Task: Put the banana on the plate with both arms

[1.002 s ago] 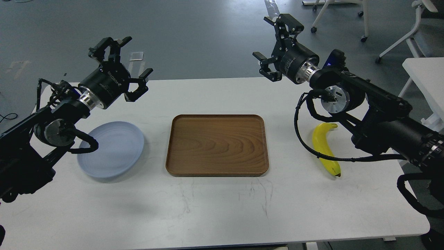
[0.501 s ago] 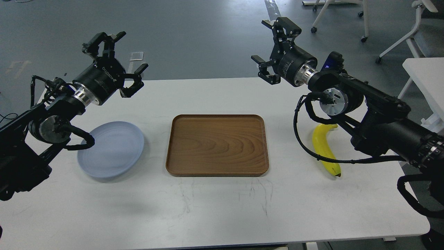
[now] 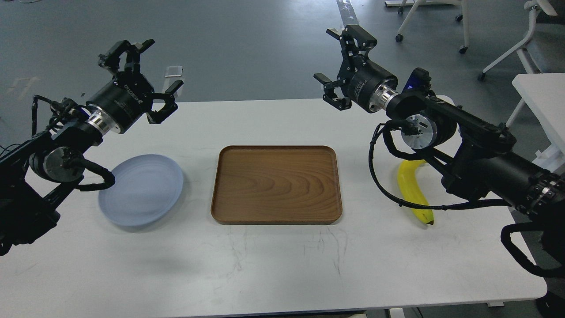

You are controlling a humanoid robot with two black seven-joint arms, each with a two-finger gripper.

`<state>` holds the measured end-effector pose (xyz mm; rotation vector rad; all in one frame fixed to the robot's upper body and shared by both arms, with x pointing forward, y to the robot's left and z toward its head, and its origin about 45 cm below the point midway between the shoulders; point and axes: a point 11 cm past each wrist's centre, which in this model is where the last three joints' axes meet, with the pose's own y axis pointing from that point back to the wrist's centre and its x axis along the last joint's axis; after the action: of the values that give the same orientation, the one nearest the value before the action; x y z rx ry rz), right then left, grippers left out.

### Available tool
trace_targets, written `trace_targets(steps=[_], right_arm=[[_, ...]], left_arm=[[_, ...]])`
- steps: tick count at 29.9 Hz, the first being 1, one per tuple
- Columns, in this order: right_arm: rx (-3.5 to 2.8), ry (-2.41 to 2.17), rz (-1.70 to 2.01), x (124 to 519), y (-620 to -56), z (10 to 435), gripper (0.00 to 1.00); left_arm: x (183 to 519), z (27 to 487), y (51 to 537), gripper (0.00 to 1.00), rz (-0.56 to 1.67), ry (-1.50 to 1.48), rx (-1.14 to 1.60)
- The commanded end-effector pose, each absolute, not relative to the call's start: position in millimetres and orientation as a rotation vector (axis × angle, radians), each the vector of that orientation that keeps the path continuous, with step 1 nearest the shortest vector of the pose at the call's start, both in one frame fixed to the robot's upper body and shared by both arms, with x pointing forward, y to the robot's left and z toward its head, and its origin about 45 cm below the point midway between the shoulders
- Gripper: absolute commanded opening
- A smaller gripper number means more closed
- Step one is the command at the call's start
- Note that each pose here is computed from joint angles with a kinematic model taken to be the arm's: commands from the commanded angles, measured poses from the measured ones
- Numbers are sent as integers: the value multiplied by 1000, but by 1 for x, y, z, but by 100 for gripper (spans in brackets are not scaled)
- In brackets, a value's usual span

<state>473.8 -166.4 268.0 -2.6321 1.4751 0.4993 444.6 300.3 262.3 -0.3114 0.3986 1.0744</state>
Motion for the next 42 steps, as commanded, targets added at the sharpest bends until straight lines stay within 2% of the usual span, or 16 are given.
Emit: trace_targets(steps=[1,20,32,42], right_arm=[[-2631,1479,504,473,-166,266,99],[-2631,1477,519,471,-163,264,99],[-2674,1478,490,471,-210,273,100],[-2666,1482,499,470,-206,272,100]], left_arm=[[445,262,300,98,1075,400,-313],[443,259,305,98,1086,402,-308],[443,258,306,98,1090,404,-305],[444,261,308,98,1099,393,-309]])
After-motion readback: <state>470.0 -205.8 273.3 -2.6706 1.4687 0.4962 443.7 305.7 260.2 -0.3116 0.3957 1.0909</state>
